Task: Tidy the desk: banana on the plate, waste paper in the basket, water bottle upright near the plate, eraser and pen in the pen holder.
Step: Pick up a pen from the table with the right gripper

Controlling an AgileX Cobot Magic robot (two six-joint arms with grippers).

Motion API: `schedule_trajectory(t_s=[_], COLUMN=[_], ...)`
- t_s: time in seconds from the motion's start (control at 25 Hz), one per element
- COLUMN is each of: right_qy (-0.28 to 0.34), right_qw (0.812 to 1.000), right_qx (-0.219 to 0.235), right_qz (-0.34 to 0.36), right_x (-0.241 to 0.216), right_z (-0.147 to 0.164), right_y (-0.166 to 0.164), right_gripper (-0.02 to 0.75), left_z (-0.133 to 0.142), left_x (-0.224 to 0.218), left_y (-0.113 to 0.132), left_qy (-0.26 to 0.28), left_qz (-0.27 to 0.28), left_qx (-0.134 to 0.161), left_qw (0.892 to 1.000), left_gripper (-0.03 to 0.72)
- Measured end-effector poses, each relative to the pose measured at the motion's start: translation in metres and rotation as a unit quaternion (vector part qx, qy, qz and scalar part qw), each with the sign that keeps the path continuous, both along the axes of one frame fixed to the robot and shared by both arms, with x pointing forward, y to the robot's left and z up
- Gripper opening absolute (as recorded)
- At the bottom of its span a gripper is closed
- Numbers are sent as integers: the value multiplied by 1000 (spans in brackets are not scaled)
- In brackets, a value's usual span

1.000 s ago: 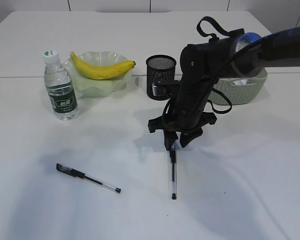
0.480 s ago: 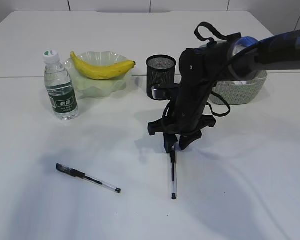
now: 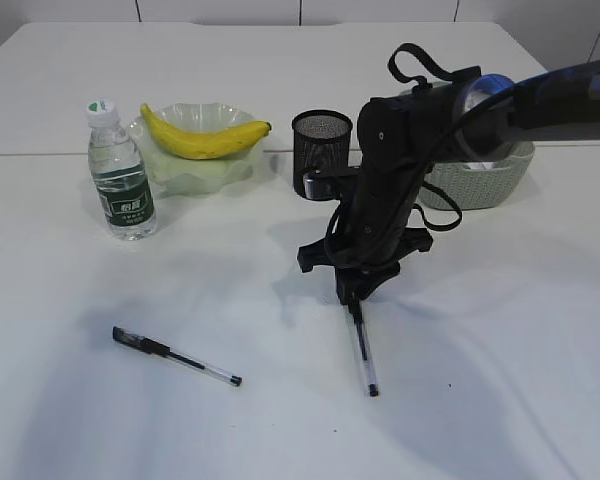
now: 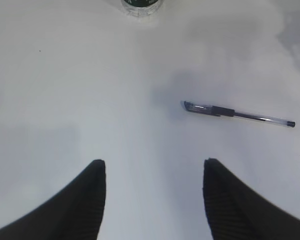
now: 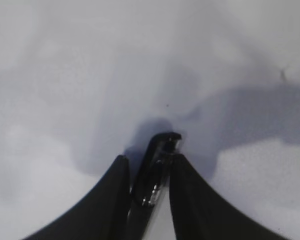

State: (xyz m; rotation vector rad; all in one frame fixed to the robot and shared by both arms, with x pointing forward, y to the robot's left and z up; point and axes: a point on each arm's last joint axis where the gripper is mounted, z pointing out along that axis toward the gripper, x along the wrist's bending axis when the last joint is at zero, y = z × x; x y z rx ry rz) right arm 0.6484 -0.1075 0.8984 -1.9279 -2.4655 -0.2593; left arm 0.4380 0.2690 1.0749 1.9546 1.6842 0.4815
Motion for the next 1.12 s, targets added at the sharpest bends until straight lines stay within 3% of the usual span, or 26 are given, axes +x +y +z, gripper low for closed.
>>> schedule_trajectory(t_s=[0.36, 0.8, 0.96, 1.12], right_qy=[-3, -10, -30, -88], right_qw=[999, 998, 997, 994], right_qx=[-14, -20, -15, 0], right_qz=[32, 59, 63, 65], right_x=[0, -1, -2, -3], right_z=[0, 4, 22, 64], right_y=[-2, -3, -4, -5], right_gripper=[78, 63, 62, 62], left_z=[0, 0, 0, 0], left_x=[0, 0, 0, 0], left_y=[0, 0, 0, 0], left_qy=[0, 0, 0, 0], left_qz=[0, 0, 0, 0], left_qx=[0, 0, 0, 0], left_qw=[1000, 1000, 1000, 1000], left_gripper=[435, 435, 435, 435])
